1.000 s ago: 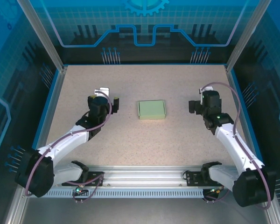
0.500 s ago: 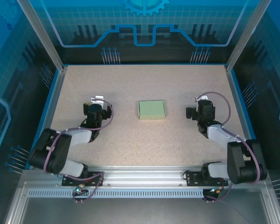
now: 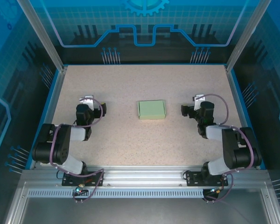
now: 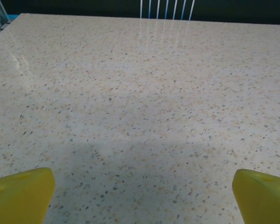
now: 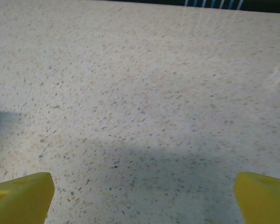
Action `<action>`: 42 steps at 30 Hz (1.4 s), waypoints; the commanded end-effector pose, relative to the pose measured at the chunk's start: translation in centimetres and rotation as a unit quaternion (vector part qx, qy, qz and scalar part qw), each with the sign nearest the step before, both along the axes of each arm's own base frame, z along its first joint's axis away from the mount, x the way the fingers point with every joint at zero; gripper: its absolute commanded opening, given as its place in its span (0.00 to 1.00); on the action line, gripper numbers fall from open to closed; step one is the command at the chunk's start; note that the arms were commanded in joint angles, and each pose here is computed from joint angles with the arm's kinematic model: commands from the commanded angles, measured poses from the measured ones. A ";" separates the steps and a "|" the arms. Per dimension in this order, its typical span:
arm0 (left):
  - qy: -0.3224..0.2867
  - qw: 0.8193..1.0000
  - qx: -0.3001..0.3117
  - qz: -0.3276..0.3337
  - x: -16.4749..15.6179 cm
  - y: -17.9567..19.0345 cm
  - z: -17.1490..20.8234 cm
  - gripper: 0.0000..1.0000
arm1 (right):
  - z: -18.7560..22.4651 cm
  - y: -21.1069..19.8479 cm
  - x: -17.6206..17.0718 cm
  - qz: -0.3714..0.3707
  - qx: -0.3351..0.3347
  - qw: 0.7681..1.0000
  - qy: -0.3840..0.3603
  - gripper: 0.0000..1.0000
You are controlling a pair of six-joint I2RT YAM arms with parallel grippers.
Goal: Fold the paper box
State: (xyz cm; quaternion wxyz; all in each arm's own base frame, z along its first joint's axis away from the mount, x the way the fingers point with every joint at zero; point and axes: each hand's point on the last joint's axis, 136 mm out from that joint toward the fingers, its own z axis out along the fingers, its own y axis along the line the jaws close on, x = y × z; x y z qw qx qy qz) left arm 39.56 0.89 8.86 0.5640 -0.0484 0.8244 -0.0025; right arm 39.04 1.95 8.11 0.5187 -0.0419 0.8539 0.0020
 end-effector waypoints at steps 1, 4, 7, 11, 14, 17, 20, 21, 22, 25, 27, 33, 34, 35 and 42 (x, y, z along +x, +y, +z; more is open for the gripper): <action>-0.019 0.999 -0.017 -0.024 0.2 -1.0 0.7 0.99 | 1.4 1.6 0.5 0.038 -0.008 0.998 -0.046 1.00; -0.020 0.999 -0.016 -0.024 0.2 -1.0 0.7 0.99 | 1.3 1.3 0.6 0.032 -0.007 0.999 -0.041 1.00; -0.020 0.999 -0.016 -0.024 0.2 -1.0 0.7 0.99 | 1.2 1.3 0.6 0.033 -0.003 0.999 -0.038 1.00; -0.019 0.999 -0.016 -0.024 0.2 -1.0 0.6 0.99 | 1.2 1.2 0.6 0.033 -0.002 0.999 -0.038 1.00; -0.020 0.999 -0.015 -0.025 0.2 -1.0 0.7 0.99 | 1.2 1.3 0.6 0.033 -0.002 0.999 -0.038 1.00; -0.020 0.999 -0.016 -0.024 0.3 -1.0 0.7 0.99 | 1.2 1.3 0.6 0.034 -0.002 0.999 -0.038 1.00; -0.020 0.999 -0.016 -0.025 0.2 -1.0 0.7 0.99 | 1.2 1.3 0.6 0.034 -0.002 0.999 -0.038 1.00; -0.019 0.999 -0.016 -0.025 0.2 -1.0 0.6 0.99 | 1.2 1.2 0.6 0.033 -0.002 0.999 -0.038 1.00; -0.019 0.999 -0.015 -0.025 0.2 -1.0 0.6 0.99 | 1.2 1.3 0.6 0.034 -0.003 0.999 -0.038 1.00; -0.019 0.999 -0.016 -0.025 0.2 -1.0 0.6 0.99 | 1.2 1.2 0.6 0.033 -0.002 0.999 -0.038 1.00; -0.019 0.999 -0.016 -0.025 0.2 -1.0 0.7 0.99 | 1.2 1.3 0.6 0.033 -0.002 0.999 -0.038 1.00; -0.019 0.999 -0.015 -0.025 0.2 -1.0 0.7 0.99 | 1.2 1.3 0.6 0.033 -0.002 0.999 -0.038 1.00; -0.019 0.999 -0.016 -0.024 0.3 -1.0 0.7 0.99 | 1.2 1.3 0.6 0.033 -0.003 0.999 -0.038 1.00; -0.020 0.999 -0.015 -0.025 0.3 -1.0 0.7 0.99 | 1.2 1.3 0.6 0.034 -0.003 0.999 -0.038 1.00; -0.019 0.999 -0.015 -0.025 0.2 -1.0 0.6 0.99 | 1.2 1.3 0.6 0.033 -0.002 0.999 -0.038 1.00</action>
